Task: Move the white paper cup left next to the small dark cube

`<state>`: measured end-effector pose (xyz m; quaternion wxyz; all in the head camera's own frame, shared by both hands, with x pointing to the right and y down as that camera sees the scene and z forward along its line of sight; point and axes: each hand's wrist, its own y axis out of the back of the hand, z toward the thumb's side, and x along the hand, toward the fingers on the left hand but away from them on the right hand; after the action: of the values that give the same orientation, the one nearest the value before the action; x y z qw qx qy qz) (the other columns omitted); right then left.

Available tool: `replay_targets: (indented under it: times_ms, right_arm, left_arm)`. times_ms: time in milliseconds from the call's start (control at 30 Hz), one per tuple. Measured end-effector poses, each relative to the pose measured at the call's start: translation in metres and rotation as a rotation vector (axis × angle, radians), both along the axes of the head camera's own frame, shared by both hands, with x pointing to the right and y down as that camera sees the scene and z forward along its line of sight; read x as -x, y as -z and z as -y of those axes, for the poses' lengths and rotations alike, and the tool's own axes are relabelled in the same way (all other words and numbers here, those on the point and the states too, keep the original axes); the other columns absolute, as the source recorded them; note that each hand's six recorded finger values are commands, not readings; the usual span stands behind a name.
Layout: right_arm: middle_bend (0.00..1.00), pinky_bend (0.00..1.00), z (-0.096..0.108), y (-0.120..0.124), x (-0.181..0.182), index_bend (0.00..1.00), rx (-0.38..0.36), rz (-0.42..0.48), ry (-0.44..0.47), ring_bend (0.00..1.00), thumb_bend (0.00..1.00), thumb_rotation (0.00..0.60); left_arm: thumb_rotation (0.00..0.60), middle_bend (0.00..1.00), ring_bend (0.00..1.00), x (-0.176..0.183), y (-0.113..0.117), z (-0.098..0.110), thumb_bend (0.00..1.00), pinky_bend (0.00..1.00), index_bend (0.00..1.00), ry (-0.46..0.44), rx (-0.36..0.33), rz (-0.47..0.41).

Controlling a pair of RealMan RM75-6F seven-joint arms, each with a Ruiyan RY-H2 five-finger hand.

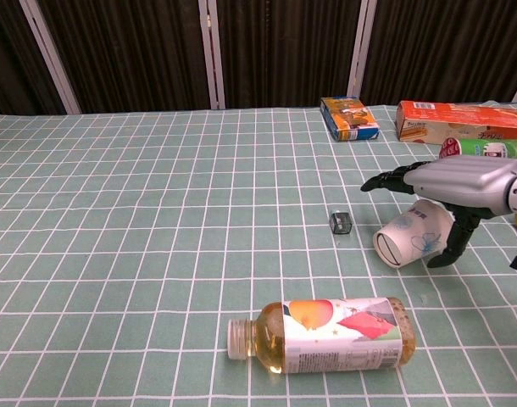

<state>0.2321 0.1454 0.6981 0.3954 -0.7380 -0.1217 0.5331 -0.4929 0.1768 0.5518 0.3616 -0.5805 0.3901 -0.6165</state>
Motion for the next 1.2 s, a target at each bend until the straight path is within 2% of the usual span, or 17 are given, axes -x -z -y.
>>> replay_targets:
  times_ms: [300,433,567,700,867,1200]
  right_arm:
    - [0.0,0.0,-0.011,0.021,0.002,0.01,-0.169,-0.164,0.188,0.0,0.04,0.6]
    - [0.0,0.0,-0.022,0.027,0.005,0.01,-0.257,-0.259,0.302,0.0,0.05,0.6]
    - [0.0,0.0,-0.035,0.028,0.012,0.01,-0.313,-0.327,0.37,0.0,0.05,0.6]
    - [0.0,0.0,-0.048,0.025,0.021,0.01,-0.334,-0.373,0.411,0.0,0.05,0.6]
    - [0.0,0.0,-0.061,0.015,0.031,0.01,-0.319,-0.418,0.441,0.0,0.06,0.6]
    - [0.0,0.0,-0.06,-0.003,0.029,0.04,-0.345,-0.483,0.455,0.0,0.06,0.6]
  left_arm:
    - [0.6,0.0,0.0,-0.003,0.003,-0.001,0.06,0.0,0.0,-0.007,-0.006,-0.001]
    - [0.6,0.0,0.0,-0.004,0.004,-0.002,0.06,0.0,0.0,-0.01,-0.008,0.0]
    - [0.6,0.0,0.0,-0.003,0.004,-0.002,0.06,0.0,0.0,-0.007,-0.01,0.003]
    - [0.6,0.0,0.0,-0.001,0.003,-0.001,0.06,0.0,0.0,-0.003,-0.007,0.007]
    - [0.6,0.0,0.0,0.0,0.002,0.0,0.06,0.0,0.0,0.002,-0.005,0.01]
    - [0.6,0.0,0.0,0.002,0.0,0.001,0.06,0.0,0.0,0.008,0.001,0.017]
